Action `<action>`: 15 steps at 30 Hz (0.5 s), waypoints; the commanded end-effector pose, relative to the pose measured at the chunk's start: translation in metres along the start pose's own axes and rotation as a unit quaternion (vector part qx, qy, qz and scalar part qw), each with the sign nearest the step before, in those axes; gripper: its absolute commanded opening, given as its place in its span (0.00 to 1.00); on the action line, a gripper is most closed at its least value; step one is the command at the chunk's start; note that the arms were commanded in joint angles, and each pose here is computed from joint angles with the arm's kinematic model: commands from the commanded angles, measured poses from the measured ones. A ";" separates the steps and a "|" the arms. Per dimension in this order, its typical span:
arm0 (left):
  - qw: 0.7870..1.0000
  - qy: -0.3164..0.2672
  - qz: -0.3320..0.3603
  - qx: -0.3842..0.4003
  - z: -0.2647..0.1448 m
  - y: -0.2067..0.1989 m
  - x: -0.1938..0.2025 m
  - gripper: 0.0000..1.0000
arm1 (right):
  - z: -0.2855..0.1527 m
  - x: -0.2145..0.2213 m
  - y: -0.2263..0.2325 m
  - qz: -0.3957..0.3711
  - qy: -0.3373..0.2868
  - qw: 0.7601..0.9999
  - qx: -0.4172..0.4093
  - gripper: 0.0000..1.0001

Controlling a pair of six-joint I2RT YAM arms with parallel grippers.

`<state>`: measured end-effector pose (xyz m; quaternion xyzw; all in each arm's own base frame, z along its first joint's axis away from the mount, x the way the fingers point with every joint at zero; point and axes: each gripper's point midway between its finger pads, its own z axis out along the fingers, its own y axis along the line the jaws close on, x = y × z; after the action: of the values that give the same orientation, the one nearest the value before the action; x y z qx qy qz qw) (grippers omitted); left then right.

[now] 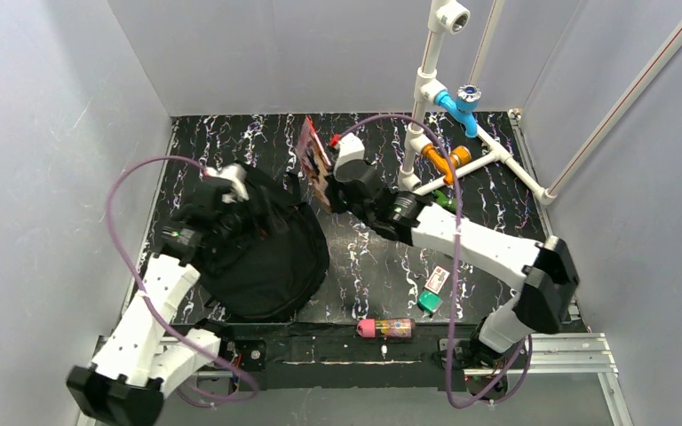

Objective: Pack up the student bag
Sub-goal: Place the book in the student bag.

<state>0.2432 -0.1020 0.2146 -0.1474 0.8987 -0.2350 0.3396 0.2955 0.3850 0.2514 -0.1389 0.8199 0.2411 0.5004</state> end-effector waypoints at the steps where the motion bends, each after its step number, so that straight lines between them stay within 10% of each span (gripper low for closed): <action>1: 0.978 0.066 0.179 -0.090 0.003 0.017 0.065 0.81 | -0.053 -0.004 -0.042 -0.136 -0.005 0.990 0.026 0.01; 15: 0.906 0.004 0.361 -0.218 0.083 -0.010 0.118 0.95 | -0.098 0.056 -0.082 -0.089 0.045 0.994 0.038 0.01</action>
<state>0.1842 -0.1967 0.0935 0.1444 0.9512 0.0250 0.2714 0.2394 0.2741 0.2181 -0.2230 0.8329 0.1487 0.4841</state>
